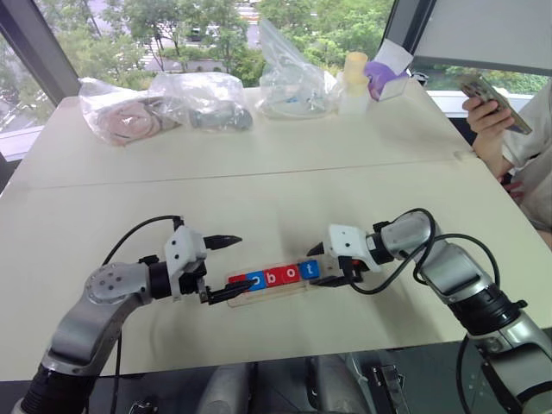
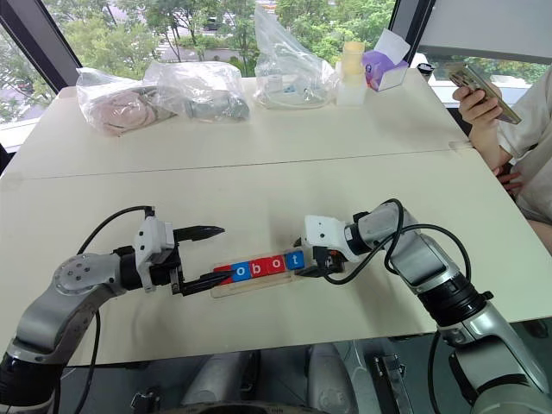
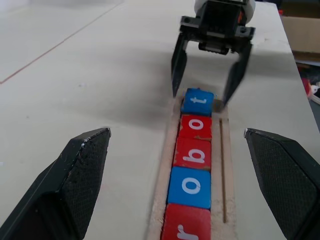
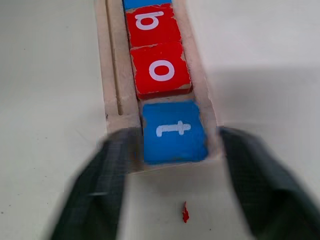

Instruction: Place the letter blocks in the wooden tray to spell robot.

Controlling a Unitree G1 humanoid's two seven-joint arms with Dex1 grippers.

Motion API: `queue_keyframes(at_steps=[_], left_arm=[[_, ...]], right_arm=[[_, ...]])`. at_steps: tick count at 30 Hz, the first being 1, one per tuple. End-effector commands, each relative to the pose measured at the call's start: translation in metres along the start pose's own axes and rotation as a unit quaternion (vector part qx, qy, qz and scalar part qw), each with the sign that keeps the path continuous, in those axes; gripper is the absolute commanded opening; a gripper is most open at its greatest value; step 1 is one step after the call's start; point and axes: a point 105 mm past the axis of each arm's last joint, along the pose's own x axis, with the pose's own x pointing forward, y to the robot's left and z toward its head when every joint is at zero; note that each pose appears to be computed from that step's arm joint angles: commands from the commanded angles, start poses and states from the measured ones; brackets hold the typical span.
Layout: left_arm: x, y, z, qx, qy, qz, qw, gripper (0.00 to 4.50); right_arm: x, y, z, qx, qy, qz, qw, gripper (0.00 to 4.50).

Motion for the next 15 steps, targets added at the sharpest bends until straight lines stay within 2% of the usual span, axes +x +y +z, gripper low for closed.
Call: queue_keyframes(at_steps=[1,8,15], left_arm=[[0.002,0.0,0.009,0.012,-0.013,-0.001,1.0,4.5],[0.008,-0.001,0.018,0.014,-0.017,-0.005,1.0,4.5],[0.008,-0.004,0.015,0.012,-0.016,-0.006,1.0,4.5]], right_arm=[[-0.001,-0.001,0.015,-0.025,-0.016,0.0,1.0,4.47],[-0.023,-0.024,0.01,-0.021,0.002,-0.056,0.998,4.47],[-0.033,-0.036,0.0,-0.024,0.02,-0.083,0.996,4.47]])
